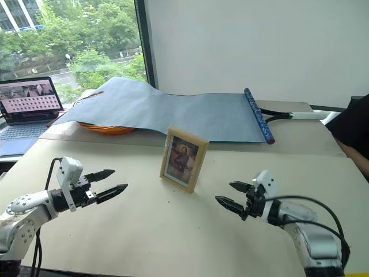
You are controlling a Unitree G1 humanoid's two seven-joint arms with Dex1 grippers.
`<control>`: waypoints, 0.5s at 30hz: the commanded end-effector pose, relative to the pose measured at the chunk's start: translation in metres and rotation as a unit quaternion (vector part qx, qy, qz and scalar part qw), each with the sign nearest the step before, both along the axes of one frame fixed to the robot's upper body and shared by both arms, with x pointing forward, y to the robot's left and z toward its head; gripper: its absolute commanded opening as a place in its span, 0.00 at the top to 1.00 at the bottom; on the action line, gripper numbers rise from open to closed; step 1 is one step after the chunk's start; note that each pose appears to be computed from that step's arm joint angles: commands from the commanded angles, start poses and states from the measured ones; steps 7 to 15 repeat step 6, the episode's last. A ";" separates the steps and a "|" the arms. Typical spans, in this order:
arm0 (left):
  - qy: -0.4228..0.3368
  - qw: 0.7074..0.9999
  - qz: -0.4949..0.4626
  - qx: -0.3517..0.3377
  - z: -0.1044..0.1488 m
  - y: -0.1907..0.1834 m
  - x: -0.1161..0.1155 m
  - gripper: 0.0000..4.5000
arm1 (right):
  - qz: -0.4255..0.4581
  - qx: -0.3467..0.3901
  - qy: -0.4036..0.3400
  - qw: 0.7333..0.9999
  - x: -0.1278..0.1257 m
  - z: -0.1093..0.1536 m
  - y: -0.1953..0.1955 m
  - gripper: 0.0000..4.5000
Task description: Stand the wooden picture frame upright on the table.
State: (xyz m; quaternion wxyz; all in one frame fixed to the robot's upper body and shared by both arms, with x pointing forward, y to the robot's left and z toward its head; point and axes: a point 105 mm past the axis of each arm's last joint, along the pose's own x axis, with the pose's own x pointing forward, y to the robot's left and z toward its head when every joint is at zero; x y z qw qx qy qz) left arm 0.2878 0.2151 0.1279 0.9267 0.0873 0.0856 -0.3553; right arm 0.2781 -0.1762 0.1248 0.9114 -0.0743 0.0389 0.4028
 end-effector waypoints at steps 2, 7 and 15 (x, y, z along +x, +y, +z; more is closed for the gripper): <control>-0.014 0.999 -0.005 0.037 -0.014 -0.006 0.000 0.00 | -0.034 -0.018 -0.049 0.998 -0.004 0.017 -0.005 0.01; -0.001 0.999 -0.023 0.028 -0.019 -0.013 -0.001 0.00 | -0.040 -0.023 -0.048 0.998 -0.003 0.013 -0.006 0.01; -0.001 0.999 -0.023 0.028 -0.019 -0.013 -0.001 0.00 | -0.040 -0.023 -0.048 0.998 -0.003 0.013 -0.006 0.01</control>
